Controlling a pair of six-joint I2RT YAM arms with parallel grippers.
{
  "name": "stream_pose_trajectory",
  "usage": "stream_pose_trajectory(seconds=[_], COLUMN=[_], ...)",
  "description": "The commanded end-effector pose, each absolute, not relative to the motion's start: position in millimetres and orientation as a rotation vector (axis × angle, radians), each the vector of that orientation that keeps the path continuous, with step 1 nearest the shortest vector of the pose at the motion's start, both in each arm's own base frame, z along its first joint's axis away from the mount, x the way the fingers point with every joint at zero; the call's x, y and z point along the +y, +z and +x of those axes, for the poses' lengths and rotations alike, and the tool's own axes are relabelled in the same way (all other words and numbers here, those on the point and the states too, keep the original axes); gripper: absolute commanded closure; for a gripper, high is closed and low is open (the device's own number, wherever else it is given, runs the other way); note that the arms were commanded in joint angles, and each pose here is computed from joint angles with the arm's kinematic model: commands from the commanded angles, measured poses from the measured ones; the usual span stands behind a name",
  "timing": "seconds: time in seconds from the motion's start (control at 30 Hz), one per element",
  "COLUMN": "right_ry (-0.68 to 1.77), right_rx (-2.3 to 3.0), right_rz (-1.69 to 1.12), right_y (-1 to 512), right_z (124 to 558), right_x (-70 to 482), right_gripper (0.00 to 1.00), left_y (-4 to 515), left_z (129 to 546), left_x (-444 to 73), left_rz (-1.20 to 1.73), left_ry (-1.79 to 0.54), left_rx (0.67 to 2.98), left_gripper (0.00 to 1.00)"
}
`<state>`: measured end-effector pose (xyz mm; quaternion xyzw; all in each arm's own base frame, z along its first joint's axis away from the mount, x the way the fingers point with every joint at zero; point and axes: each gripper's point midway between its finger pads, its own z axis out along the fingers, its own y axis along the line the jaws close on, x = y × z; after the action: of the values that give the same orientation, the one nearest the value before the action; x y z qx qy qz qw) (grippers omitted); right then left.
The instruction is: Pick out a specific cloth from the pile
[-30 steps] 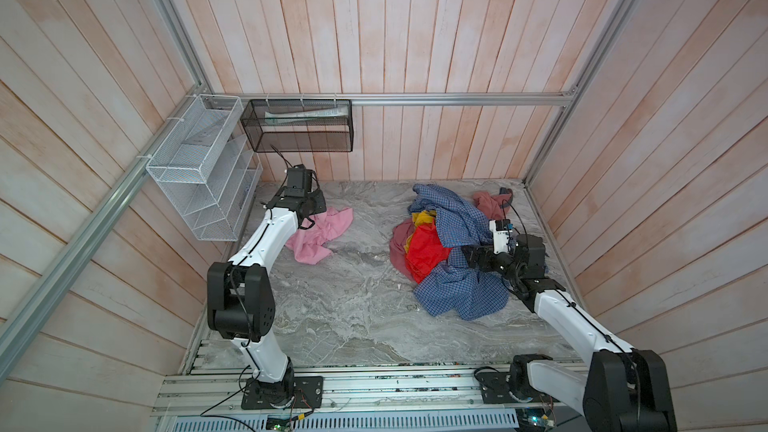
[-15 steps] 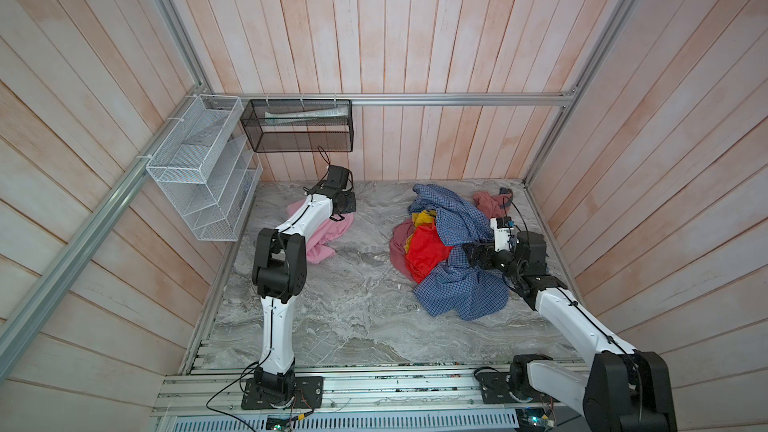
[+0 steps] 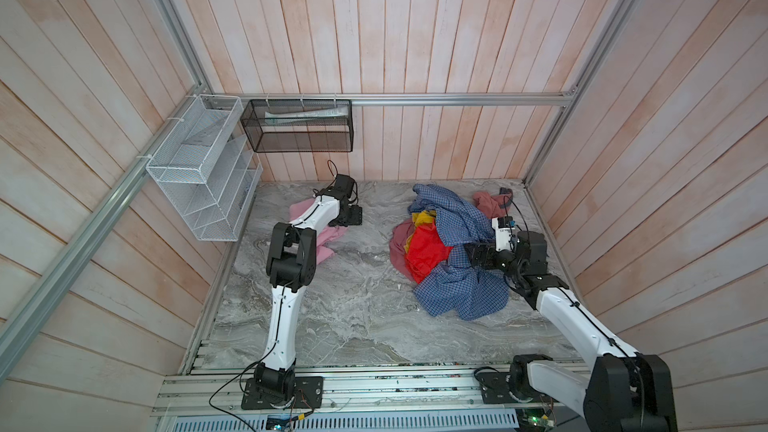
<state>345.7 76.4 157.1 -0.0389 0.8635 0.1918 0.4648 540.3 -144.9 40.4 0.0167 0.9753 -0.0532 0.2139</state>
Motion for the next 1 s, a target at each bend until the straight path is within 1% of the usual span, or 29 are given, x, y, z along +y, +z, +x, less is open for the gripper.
stream_pose_trajectory(seconds=[0.0,0.07,0.23,0.33,0.37,0.47,0.53,0.63,0.73,0.83,0.97], right_ry=[0.448,0.446,0.439,0.434,0.432,0.422,0.418,0.408,0.403,0.399,0.406], right_rx=[2.104,2.098,2.092,2.087,2.089,2.086,2.082,2.080,2.076,2.071,2.061], right_rz=[-0.103,-0.104,-0.104,-0.103,-0.101,-0.101,-0.099,-0.096,-0.093,-0.092,-0.093], right_y=[168,171,174,176,175,176,178,178,179,178,180], right_z=[351,351,349,348,348,347,347,346,345,345,345], right_x=[75,75,73,73,72,71,70,69,68,67,68], right_gripper=[0.06,0.06,0.06,0.06,0.06,0.06,0.06,0.06,0.06,0.06,0.06], left_y=[12,4,-12,-16,-18,-21,-24,-17,8,58,138], left_z=[531,531,529,531,530,526,523,521,524,536,551], left_x=[-135,-129,-114,-110,-112,-113,-116,-123,-130,-139,-146], left_rz=[0.021,0.010,-0.009,0.009,0.026,0.045,0.055,0.059,0.052,0.049,0.041], left_ry=[-0.062,-0.018,0.119,0.156,0.152,0.144,0.121,0.050,-0.033,-0.120,-0.234], left_rx=[2.778,2.793,2.833,2.830,2.834,2.848,2.860,2.849,2.782,2.659,2.498], left_gripper=[0.28,0.33,0.50,0.57,0.63,0.88,1.00,1.00,1.00,1.00,1.00])
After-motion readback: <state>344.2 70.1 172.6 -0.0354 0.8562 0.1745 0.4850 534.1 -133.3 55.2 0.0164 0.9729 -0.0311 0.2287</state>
